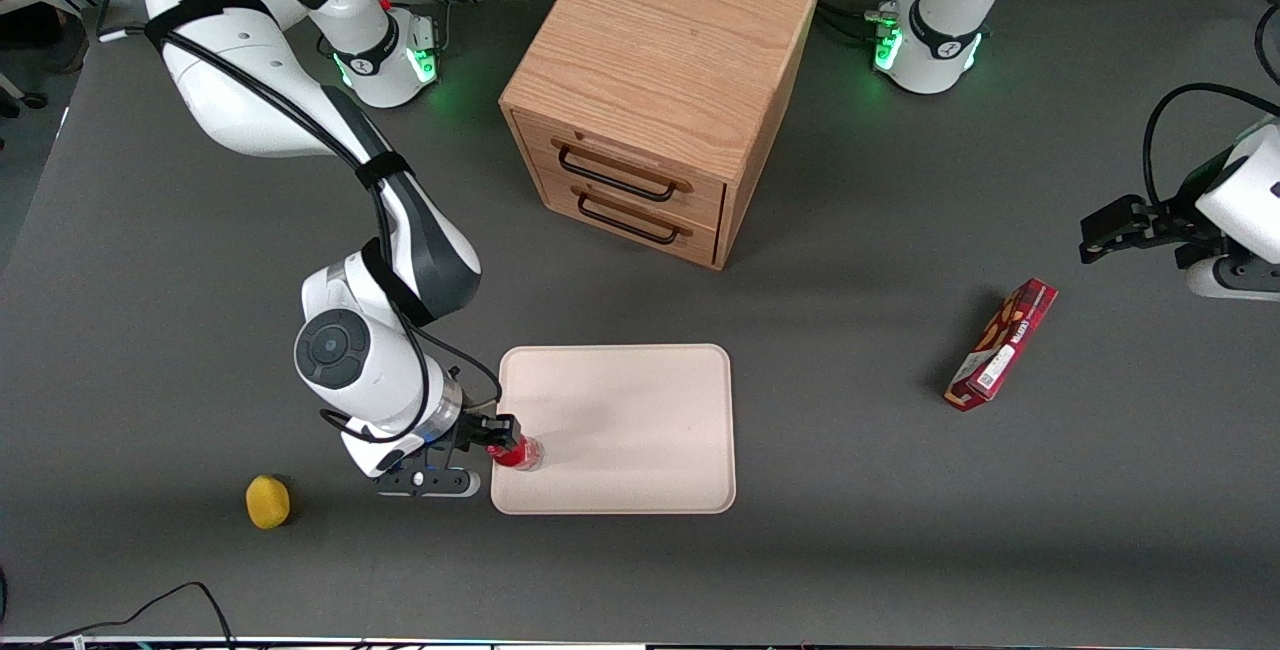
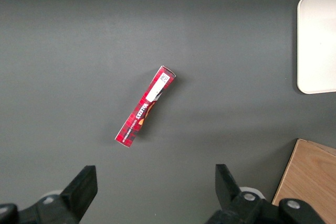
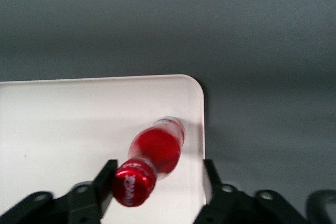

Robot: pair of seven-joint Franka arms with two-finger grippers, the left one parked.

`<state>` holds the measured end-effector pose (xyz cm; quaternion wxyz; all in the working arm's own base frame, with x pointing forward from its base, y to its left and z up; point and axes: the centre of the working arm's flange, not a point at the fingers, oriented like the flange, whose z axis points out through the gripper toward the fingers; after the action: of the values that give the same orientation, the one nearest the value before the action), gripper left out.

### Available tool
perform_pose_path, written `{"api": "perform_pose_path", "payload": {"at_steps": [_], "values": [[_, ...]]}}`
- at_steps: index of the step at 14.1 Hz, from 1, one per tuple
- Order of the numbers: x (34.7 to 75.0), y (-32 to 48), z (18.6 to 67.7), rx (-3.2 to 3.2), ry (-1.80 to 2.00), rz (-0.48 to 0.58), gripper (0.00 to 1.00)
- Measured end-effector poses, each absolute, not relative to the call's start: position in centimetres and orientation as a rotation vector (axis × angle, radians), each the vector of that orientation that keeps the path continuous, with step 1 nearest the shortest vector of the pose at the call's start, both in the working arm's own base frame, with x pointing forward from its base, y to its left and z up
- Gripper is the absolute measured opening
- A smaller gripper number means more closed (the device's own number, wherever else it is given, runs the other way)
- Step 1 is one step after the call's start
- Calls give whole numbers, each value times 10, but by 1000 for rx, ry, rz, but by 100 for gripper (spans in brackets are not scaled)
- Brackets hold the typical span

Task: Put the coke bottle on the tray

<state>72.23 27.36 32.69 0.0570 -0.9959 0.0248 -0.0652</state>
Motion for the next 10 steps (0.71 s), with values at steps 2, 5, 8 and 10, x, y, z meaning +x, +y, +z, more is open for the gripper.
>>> {"api": "perform_pose_path", "payload": {"at_steps": [2, 5, 8, 10], "values": [[725, 274, 335, -3015, 76, -217, 98], [722, 270, 375, -3034, 74, -225, 100], [711, 254, 426, -3104, 73, -216, 100], [703, 232, 450, -3148, 113, -151, 100]]}}
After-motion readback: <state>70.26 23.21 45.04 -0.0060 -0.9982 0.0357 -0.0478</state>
